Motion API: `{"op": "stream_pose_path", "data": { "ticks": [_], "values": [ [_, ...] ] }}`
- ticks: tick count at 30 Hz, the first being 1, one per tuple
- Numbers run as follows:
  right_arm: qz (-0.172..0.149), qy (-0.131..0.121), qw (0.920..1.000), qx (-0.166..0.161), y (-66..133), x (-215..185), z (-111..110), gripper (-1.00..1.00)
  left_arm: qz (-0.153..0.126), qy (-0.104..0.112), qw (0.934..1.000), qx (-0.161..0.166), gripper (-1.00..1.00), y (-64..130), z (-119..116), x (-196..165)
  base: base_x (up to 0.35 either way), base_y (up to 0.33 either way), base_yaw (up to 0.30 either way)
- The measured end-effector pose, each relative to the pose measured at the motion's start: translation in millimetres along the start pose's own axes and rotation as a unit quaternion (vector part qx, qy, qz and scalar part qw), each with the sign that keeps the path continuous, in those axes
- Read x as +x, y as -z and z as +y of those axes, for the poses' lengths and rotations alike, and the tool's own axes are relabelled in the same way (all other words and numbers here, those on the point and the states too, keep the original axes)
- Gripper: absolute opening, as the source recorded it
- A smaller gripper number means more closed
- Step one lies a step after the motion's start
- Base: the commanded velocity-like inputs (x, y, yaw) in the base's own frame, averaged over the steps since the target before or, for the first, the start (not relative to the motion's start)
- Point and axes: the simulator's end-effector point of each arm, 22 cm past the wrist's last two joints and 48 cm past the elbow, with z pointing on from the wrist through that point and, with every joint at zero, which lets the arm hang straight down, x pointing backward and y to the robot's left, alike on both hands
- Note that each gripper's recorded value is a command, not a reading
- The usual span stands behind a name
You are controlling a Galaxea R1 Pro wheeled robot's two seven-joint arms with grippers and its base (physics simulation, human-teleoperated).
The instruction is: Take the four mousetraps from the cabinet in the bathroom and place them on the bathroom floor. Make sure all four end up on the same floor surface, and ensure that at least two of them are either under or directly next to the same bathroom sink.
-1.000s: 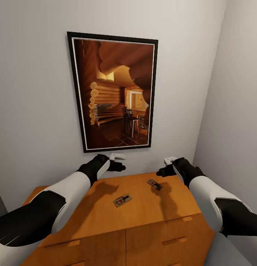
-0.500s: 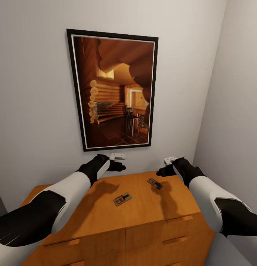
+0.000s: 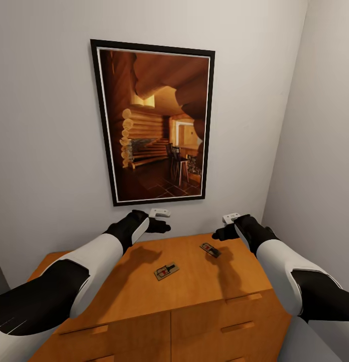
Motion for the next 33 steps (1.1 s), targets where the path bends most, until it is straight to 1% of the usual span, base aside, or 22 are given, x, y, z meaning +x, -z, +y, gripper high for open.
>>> {"op": "stream_pose_path", "data": {
  "ticks": [33],
  "values": [
    [0.0,0.0,1.0,0.001,0.1,0.3,-1.0,1.0,-0.001,0.001,1.0,-0.001,1.0,0.0,0.7,-0.6,0.0,0.0,0.0]
  ]
}}
